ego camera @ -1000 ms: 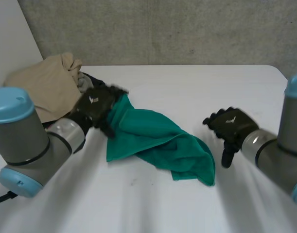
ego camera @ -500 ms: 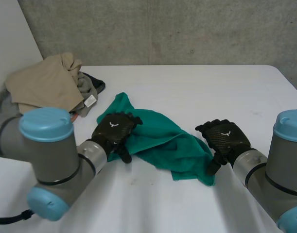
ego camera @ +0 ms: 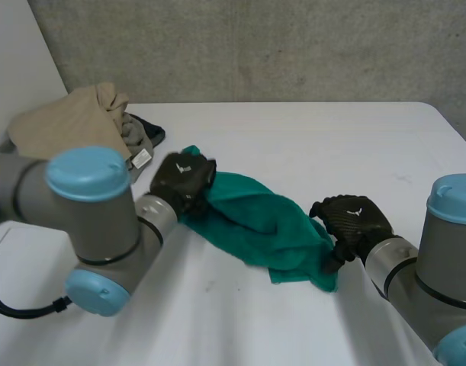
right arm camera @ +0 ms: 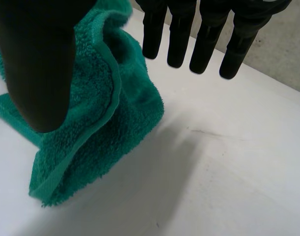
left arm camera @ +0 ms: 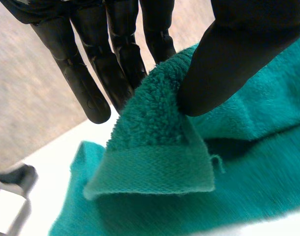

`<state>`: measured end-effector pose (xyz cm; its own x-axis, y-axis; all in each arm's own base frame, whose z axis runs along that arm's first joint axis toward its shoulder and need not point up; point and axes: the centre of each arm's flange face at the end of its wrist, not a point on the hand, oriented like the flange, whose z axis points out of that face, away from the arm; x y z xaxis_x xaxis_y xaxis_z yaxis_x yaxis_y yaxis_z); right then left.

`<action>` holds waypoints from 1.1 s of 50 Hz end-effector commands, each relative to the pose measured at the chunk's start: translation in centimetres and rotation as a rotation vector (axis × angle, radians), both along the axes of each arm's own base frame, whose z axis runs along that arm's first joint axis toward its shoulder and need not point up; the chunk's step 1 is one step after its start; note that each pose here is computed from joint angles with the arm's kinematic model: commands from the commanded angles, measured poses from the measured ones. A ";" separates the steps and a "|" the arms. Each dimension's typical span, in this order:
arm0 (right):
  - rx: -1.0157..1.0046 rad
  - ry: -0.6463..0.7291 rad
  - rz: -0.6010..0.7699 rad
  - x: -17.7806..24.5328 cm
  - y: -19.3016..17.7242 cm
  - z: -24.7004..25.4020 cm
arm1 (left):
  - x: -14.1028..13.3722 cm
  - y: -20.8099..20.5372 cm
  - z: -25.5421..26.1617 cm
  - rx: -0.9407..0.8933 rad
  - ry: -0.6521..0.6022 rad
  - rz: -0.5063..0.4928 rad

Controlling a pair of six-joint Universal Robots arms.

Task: Fold the laundry.

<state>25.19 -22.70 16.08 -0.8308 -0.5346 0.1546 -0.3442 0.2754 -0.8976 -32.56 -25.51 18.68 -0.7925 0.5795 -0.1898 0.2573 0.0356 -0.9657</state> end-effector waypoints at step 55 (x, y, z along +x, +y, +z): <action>-0.144 0.021 0.037 0.5 -8.3 5.1 | 6.8 -1.2 11.3 -0.224 0.129 0.175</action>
